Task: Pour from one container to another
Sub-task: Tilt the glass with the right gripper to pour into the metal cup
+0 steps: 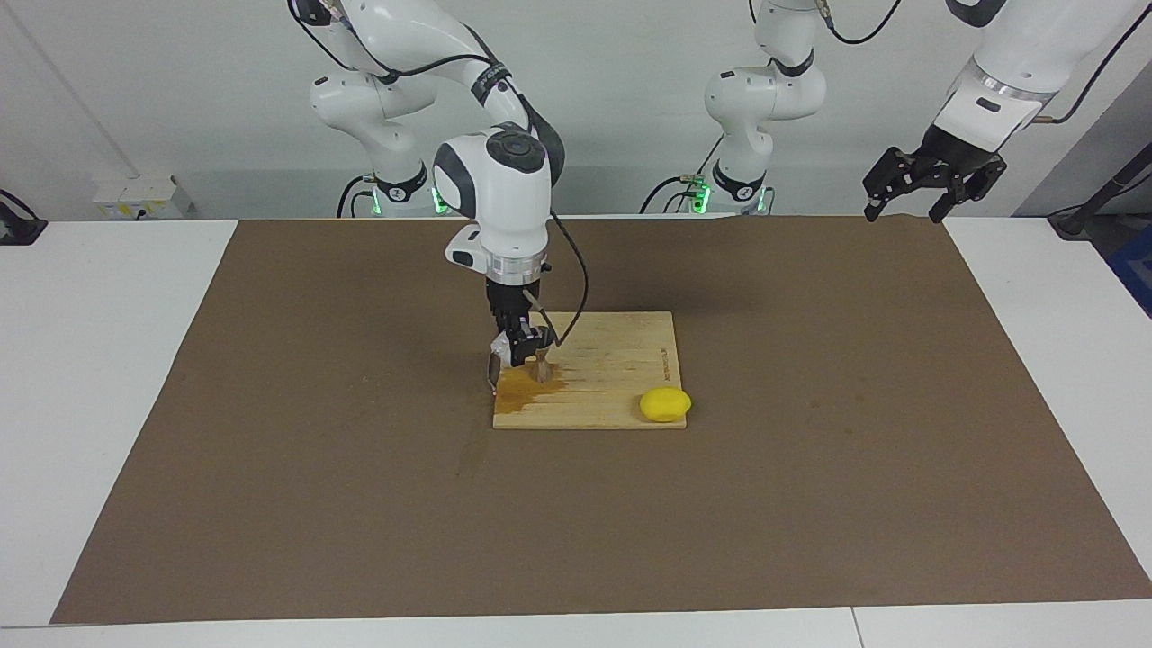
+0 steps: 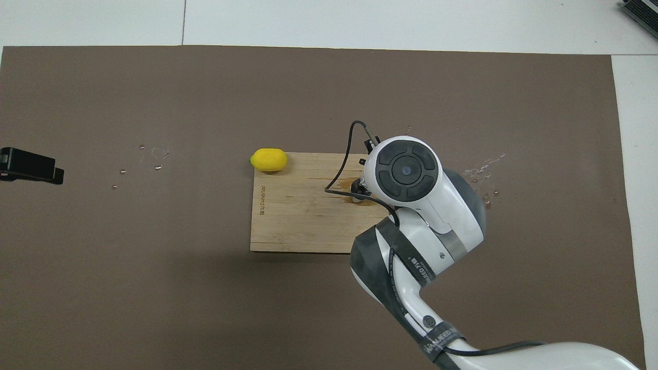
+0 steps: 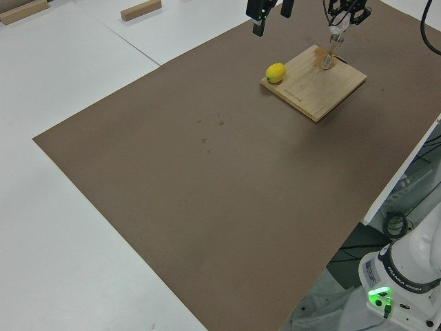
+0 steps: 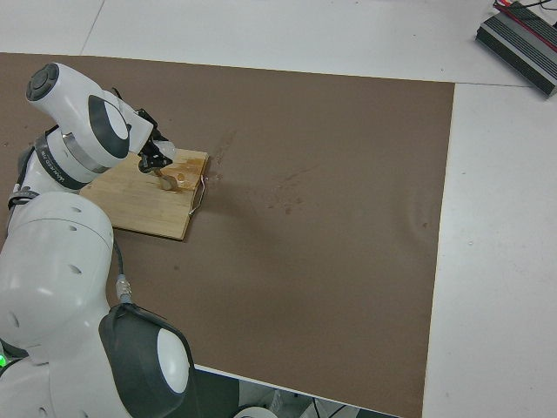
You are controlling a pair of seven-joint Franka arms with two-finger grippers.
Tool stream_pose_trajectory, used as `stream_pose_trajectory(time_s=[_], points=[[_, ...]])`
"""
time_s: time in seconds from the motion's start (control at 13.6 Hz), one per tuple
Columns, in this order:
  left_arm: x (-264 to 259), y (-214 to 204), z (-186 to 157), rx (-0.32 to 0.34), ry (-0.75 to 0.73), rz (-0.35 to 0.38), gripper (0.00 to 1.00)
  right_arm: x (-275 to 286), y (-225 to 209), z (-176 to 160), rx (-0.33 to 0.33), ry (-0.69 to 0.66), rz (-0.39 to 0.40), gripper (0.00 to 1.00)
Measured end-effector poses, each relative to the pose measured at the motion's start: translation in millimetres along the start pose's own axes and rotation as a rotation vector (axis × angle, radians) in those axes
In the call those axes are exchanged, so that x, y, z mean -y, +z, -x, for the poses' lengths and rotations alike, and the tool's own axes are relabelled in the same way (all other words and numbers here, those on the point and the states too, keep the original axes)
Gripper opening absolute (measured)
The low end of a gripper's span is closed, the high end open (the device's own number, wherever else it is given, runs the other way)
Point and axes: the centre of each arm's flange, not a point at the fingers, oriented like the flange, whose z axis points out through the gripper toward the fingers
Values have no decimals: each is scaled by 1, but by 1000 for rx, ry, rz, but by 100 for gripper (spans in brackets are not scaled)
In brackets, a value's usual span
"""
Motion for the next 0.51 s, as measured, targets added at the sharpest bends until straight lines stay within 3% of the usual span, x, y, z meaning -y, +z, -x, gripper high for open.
stream_pose_trajectory(time_s=[0.51], points=[[4, 11, -1, 15, 0, -28, 100, -1, -5, 10, -77, -73, -22, 51]])
